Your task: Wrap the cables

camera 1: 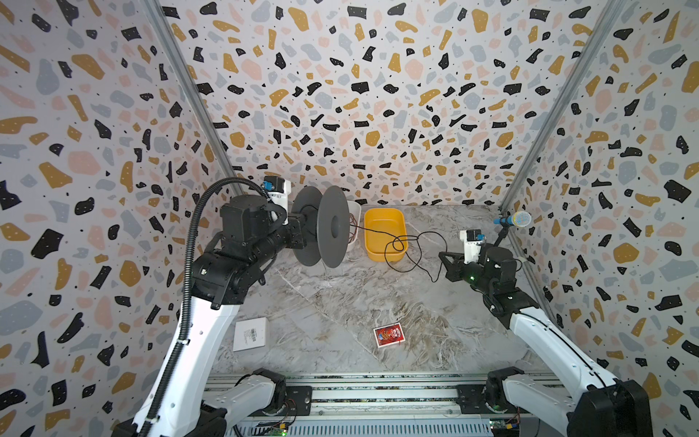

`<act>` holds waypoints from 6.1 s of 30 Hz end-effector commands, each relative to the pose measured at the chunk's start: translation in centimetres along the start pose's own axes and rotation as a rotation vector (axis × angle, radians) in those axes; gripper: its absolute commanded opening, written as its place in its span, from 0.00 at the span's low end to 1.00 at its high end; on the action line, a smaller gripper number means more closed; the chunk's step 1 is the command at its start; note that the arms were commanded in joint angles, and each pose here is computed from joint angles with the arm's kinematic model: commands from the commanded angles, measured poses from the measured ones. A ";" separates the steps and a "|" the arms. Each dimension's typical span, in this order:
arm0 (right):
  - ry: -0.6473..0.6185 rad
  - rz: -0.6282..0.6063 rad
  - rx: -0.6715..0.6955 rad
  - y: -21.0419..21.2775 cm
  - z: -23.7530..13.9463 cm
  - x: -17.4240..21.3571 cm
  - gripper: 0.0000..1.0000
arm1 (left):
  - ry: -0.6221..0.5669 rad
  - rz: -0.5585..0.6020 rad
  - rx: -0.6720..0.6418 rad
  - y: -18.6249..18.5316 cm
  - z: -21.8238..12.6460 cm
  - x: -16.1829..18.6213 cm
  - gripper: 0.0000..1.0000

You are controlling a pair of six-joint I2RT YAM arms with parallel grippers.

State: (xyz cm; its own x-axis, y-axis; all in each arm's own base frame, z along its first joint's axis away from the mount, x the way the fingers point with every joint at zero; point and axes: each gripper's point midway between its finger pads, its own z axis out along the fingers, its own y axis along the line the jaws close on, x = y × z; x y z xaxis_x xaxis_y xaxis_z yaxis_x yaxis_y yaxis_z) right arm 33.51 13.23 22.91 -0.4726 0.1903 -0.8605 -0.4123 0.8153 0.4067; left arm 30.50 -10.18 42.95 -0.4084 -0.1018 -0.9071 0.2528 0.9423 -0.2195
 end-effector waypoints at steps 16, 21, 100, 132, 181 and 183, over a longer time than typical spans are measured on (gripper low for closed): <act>-0.121 0.256 0.553 -14.0 -10.0 -3.3 0.00 | -0.195 -0.026 -0.442 8.3 -1.8 -4.9 0.00; -0.100 0.253 0.580 -14.8 -9.9 -2.8 0.08 | -0.175 -0.018 -0.299 6.1 -0.7 -4.4 0.00; 0.248 -0.276 -0.464 22.4 12.7 19.4 0.00 | -0.329 -0.092 -0.708 13.2 -2.4 -3.0 0.00; -0.109 -0.721 -0.455 32.4 1.9 1.0 0.00 | -0.016 0.052 -0.654 11.4 7.1 6.8 0.00; 0.189 -0.374 -0.252 11.4 18.6 -1.6 0.00 | 0.162 0.318 0.083 -5.4 5.1 10.5 0.00; 0.213 -0.355 -0.272 11.2 18.5 0.1 0.00 | 0.135 0.300 0.111 -6.0 4.2 9.0 0.00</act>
State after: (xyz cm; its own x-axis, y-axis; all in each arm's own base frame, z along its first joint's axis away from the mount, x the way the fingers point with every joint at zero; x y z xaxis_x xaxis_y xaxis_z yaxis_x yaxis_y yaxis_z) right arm 43.93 31.62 21.07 -0.4194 -0.2526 -0.8719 -0.7197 0.6779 0.1498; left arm 29.58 -17.19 28.87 -0.5127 0.3197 -0.7969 0.4332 0.8976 0.0814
